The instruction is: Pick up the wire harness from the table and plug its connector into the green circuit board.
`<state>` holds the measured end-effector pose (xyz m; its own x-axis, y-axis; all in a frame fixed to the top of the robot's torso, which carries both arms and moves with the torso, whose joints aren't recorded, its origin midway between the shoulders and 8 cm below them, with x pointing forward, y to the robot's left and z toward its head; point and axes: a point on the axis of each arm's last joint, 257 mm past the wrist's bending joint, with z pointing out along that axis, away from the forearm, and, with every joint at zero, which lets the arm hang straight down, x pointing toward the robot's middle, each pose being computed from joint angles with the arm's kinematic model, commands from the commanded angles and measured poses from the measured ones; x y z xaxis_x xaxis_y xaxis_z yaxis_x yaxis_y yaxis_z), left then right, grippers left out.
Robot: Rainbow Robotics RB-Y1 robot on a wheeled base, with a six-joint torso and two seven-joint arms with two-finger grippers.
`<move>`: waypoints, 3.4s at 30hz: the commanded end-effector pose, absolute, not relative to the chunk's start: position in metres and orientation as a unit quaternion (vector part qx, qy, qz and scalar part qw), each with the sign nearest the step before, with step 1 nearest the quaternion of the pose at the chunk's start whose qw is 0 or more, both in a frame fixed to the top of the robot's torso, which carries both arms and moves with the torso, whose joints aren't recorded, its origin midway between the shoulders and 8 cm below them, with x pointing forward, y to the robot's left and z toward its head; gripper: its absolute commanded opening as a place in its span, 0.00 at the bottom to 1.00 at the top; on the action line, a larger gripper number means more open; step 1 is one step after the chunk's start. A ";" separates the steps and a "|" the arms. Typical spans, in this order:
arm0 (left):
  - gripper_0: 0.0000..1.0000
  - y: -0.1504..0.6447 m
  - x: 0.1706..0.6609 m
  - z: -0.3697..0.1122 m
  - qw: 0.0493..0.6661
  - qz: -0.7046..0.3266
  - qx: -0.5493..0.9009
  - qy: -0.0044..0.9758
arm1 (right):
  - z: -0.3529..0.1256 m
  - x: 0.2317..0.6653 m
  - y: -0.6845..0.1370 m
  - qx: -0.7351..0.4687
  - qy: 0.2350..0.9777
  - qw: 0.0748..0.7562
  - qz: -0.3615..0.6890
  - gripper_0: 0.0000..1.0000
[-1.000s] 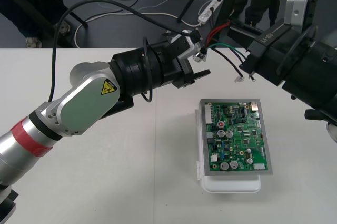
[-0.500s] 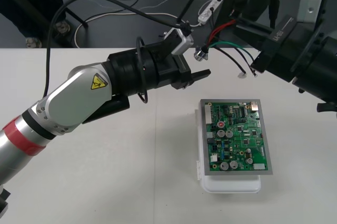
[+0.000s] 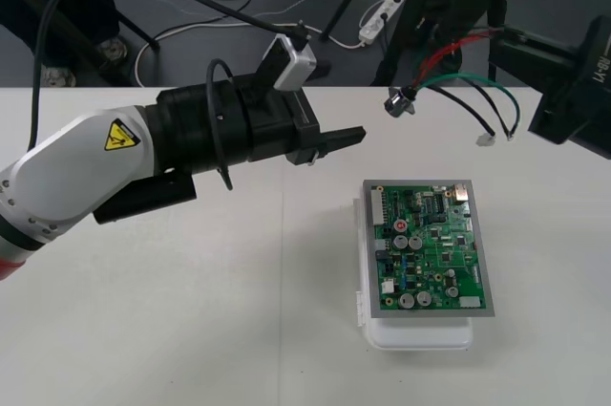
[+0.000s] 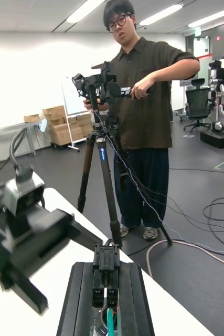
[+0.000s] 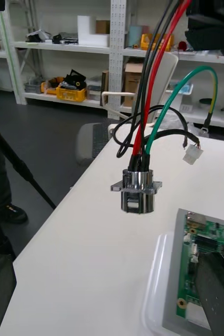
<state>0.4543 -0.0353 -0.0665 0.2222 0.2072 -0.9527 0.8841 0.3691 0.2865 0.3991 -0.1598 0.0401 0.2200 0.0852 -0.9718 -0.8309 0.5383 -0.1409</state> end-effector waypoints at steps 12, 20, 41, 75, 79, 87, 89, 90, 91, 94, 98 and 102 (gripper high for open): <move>1.00 -0.009 0.387 -0.066 0.543 -0.347 0.510 0.570 | 0.033 0.330 -0.188 -0.418 0.518 0.672 0.325 0.00; 1.00 0.010 0.361 -0.061 0.516 -0.373 0.528 0.562 | 0.023 0.303 -0.193 -0.459 0.504 0.630 0.372 0.00; 1.00 0.049 0.309 -0.051 0.511 -0.426 0.554 0.502 | 0.039 0.270 -0.149 -0.518 0.381 0.632 0.432 0.00; 1.00 0.028 0.282 -0.020 0.563 -0.461 0.556 0.401 | 0.021 0.272 -0.082 -0.494 0.311 0.676 0.449 0.00; 1.00 0.027 0.284 -0.020 0.566 -0.453 0.563 0.397 | 0.020 0.270 -0.076 -0.486 0.303 0.681 0.456 0.00; 1.00 0.024 0.289 -0.017 0.571 -0.437 0.575 0.391 | 0.009 0.271 -0.056 -0.503 0.301 0.689 0.426 0.00; 1.00 0.024 0.289 -0.016 0.572 -0.435 0.577 0.388 | 0.009 0.271 -0.051 -0.502 0.303 0.690 0.424 0.00; 1.00 0.024 0.289 -0.016 0.573 -0.434 0.577 0.388 | 0.009 0.271 -0.047 -0.502 0.305 0.690 0.424 0.00; 1.00 0.024 0.288 -0.017 0.573 -0.434 0.578 0.387 | 0.008 0.270 -0.044 -0.500 0.307 0.690 0.425 0.00; 1.00 0.024 0.288 -0.016 0.573 -0.435 0.578 0.385 | 0.007 0.269 -0.036 -0.493 0.311 0.688 0.432 0.00; 1.00 0.024 0.287 -0.015 0.575 -0.437 0.577 0.382 | 0.005 0.268 -0.028 -0.487 0.316 0.686 0.439 0.00; 1.00 0.023 0.286 -0.014 0.576 -0.438 0.577 0.380 | -0.002 0.267 -0.021 -0.497 0.318 0.687 0.424 0.00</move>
